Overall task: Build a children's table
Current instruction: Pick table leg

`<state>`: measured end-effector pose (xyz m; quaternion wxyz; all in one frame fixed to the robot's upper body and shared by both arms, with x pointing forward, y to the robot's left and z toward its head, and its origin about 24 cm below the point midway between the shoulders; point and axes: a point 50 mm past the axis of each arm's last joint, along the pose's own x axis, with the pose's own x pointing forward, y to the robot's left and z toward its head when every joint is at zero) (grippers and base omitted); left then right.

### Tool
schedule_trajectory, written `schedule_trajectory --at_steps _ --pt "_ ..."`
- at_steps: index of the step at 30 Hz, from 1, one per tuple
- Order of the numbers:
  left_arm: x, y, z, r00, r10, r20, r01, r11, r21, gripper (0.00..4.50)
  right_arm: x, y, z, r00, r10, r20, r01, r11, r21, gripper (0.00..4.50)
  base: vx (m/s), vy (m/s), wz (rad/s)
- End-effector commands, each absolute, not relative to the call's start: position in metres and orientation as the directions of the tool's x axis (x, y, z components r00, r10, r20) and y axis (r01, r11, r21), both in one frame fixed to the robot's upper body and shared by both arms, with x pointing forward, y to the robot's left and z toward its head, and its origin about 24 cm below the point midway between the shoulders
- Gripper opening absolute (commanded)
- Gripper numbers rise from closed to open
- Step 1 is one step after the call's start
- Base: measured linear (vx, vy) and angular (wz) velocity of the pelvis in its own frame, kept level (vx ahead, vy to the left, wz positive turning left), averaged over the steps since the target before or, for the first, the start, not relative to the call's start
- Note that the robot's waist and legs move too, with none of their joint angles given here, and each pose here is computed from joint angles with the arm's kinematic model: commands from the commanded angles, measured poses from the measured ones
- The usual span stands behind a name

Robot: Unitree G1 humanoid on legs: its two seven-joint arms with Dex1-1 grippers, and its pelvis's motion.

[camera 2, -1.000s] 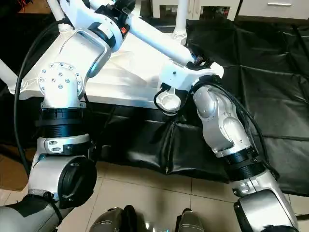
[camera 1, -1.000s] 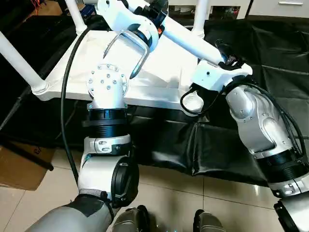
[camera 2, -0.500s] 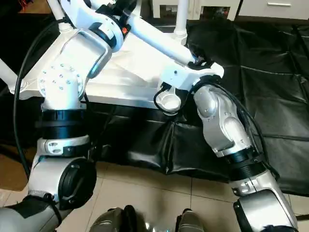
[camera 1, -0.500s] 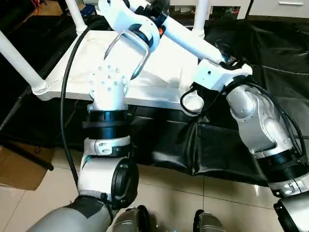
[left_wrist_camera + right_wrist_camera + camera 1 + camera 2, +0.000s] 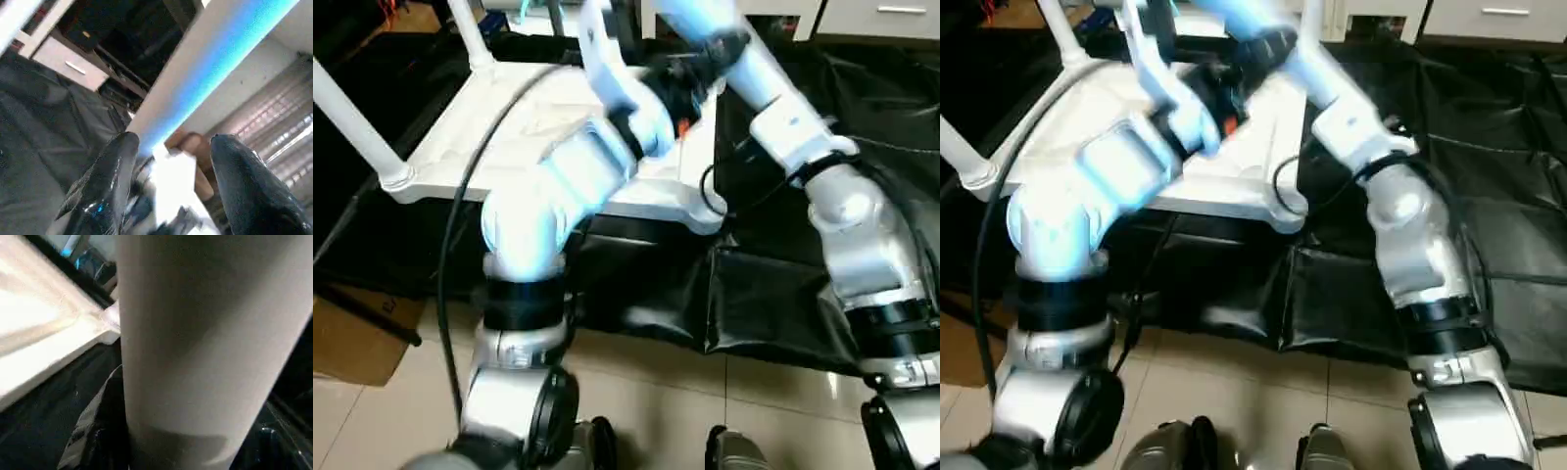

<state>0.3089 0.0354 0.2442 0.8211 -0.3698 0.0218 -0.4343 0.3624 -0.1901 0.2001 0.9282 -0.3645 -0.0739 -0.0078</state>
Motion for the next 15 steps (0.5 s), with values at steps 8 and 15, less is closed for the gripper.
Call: schedule_trajectory --at_steps 8,15 --pt "0.317 0.078 0.233 0.728 -0.592 0.346 0.660 0.467 -0.589 2.77 0.347 -0.183 0.209 0.973 0.193 0.126 -0.101 0.849 -0.519 1.86 0.000 0.000 0.00" --pt "0.347 0.117 0.229 0.942 -0.206 0.264 0.291 0.892 -0.345 2.77 0.320 -0.158 0.191 0.918 0.395 0.031 -0.341 0.829 -0.443 1.86 0.000 0.000 0.00"
